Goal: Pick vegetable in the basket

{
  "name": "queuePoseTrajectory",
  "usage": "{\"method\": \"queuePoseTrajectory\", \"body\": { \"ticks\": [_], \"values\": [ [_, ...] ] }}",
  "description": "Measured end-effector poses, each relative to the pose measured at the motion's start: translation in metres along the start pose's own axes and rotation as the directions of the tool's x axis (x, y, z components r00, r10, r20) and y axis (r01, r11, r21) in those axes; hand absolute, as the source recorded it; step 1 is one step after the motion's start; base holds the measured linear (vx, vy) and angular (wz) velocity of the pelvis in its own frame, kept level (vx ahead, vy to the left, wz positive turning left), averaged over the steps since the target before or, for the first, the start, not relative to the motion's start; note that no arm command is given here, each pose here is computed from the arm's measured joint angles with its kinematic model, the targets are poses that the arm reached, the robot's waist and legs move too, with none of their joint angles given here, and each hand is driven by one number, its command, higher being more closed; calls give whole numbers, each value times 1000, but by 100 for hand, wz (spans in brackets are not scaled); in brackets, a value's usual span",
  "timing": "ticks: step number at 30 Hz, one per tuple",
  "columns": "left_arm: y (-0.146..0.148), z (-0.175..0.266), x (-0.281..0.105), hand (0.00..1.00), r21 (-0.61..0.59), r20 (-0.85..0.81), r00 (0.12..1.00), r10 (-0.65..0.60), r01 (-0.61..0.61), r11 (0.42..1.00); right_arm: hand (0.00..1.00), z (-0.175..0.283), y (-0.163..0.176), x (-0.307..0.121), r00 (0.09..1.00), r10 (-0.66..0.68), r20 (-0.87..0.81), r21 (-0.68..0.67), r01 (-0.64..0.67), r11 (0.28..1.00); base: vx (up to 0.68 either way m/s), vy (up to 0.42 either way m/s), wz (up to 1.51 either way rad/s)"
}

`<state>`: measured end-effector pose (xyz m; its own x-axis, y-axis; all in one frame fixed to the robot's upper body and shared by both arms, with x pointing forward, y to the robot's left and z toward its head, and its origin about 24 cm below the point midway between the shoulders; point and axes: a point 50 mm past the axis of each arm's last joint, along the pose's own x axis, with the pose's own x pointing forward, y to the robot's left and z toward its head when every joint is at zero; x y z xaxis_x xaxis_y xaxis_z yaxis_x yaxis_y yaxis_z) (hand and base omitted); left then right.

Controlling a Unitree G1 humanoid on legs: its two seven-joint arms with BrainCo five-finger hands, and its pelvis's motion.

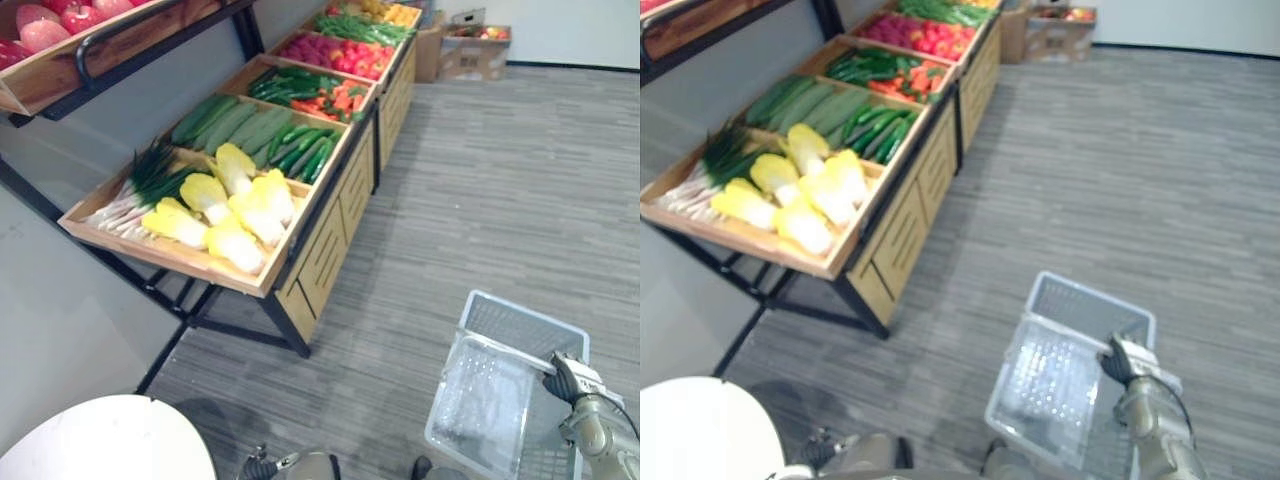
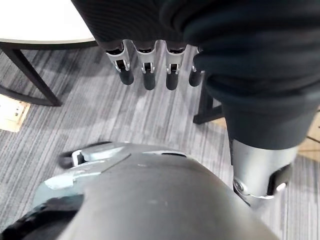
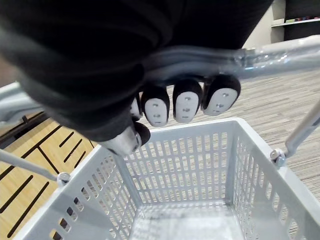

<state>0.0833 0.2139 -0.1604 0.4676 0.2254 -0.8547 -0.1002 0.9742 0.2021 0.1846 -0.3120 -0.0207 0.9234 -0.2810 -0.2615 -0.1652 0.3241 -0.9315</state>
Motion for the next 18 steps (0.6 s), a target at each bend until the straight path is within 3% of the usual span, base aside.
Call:
{"method": "queuePoseTrajectory", "body": {
  "ticks": [10, 18],
  "values": [
    [4, -21, -6, 0, -19, -61, 998, 28, -29, 999, 100, 7, 31, -5, 995, 103, 8, 16, -103, 995, 354, 227, -13],
    [13, -5, -2, 0, 110, -3, 1000, 24, -23, 994, 100, 17, 36, 1, 997, 81, 6, 59, -81, 995, 341, 62, 8]
  ]
}}
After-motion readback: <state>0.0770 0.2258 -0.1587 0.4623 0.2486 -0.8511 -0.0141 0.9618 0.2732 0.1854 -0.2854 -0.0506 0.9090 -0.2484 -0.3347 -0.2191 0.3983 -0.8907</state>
